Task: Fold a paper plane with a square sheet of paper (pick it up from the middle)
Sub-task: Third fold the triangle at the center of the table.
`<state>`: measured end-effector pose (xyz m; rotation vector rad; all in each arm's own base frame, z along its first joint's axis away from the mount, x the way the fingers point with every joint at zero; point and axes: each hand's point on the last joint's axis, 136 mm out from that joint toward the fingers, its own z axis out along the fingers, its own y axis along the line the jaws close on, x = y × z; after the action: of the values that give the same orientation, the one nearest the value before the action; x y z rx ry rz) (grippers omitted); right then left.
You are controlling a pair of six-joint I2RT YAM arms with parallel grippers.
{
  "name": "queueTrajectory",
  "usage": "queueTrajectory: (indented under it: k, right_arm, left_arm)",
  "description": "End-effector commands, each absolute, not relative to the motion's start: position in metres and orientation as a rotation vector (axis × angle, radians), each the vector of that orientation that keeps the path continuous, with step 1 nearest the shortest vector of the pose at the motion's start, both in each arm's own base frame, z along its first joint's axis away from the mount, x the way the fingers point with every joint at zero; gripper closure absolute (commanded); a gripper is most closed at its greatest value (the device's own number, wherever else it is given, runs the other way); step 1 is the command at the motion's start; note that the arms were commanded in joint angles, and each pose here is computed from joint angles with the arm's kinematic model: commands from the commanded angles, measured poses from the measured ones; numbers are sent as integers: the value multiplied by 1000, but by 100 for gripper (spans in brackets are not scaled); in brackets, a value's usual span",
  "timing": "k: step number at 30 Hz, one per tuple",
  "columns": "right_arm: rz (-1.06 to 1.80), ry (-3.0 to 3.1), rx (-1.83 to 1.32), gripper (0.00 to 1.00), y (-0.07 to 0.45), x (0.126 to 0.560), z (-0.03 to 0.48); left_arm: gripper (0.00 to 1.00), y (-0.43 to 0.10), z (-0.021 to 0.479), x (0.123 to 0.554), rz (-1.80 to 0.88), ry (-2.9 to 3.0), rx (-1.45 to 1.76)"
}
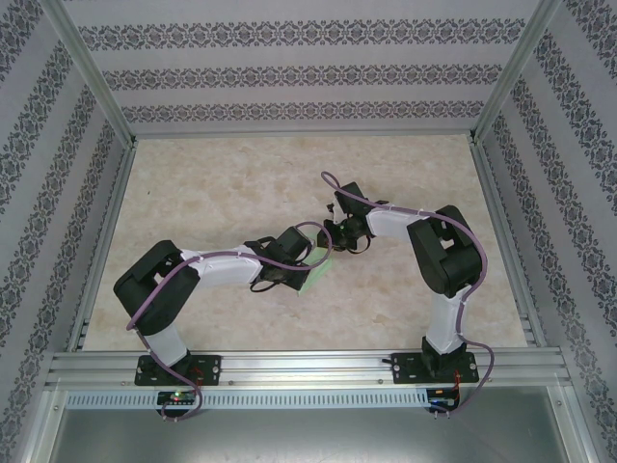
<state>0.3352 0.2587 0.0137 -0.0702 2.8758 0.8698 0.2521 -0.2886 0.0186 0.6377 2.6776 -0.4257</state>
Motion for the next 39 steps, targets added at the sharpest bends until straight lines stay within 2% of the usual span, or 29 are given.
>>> queueTrajectory:
  k: [1,12,22,27,31,39]
  right_arm:
    - [787,2950,-57,87,251,321,-11]
    - [820,2928,-51,87,253,325,-4]
    - [977,2707,62,78,237,339,63]
    - [1072,2655,84,82,239,316,71]
    - [1140,2644,86,90,254,298,68]
    - [1145,2688,75,92,277,280,54]
  left_arm:
    - [96,-295,34,258,-474,2650,622]
    - [96,-285,14,253,-411,2695,641]
    - [97,-286,12,253,-406,2697,652]
    - [97,-290,15,256,-418,2691,665]
    - [97,-292,17,256,-423,2689,670]
    - [97,-292,18,256,-422,2688,678]
